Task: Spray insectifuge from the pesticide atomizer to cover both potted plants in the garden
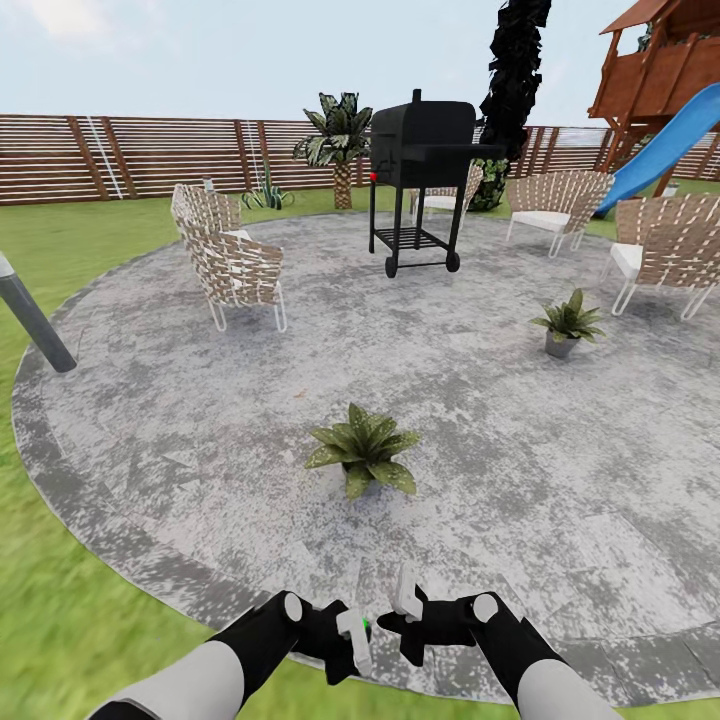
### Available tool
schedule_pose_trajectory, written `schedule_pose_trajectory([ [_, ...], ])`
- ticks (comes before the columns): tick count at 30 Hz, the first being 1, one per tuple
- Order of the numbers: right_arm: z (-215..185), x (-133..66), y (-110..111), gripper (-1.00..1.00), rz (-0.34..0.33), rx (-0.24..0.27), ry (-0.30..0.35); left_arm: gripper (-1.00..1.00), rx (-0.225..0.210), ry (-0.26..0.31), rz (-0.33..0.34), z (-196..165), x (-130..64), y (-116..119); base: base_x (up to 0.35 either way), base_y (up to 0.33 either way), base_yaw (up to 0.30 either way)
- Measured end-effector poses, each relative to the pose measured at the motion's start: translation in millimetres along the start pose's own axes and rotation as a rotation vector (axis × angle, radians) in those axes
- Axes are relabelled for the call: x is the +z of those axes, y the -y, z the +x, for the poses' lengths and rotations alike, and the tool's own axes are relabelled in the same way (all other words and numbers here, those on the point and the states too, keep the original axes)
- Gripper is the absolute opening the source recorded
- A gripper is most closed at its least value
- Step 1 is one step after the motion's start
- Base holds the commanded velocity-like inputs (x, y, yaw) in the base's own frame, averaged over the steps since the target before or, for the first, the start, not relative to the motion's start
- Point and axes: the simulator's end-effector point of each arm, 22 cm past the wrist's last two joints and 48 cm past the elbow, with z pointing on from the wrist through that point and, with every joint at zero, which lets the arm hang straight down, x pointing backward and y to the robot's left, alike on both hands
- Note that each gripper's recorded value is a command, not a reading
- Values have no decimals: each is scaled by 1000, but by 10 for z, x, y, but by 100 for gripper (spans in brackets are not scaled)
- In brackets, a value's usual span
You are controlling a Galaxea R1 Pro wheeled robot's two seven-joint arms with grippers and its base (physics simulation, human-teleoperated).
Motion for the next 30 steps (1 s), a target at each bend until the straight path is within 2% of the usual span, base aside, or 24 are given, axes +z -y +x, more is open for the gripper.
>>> schedule_pose_trajectory([
  [2,1,0,0,-100,0,0,0,-100,-23,20,-1,-42,1,-1,0,0,0],
  [5,1,0,0,-100,0,0,0,-100,-36,31,-2,-66,1,-2,0,0,0],
  [15,-4,3,-2,-100,0,0,1,-100,-53,25,18,21,45,129,0,0,0],
  [21,-106,77,-51,-100,-9,-2,17,-100,-53,24,19,25,47,136,0,0,0],
  [30,-104,80,-57,-100,-10,-2,17,-100,-70,48,11,-50,37,100,0,0,0],
])
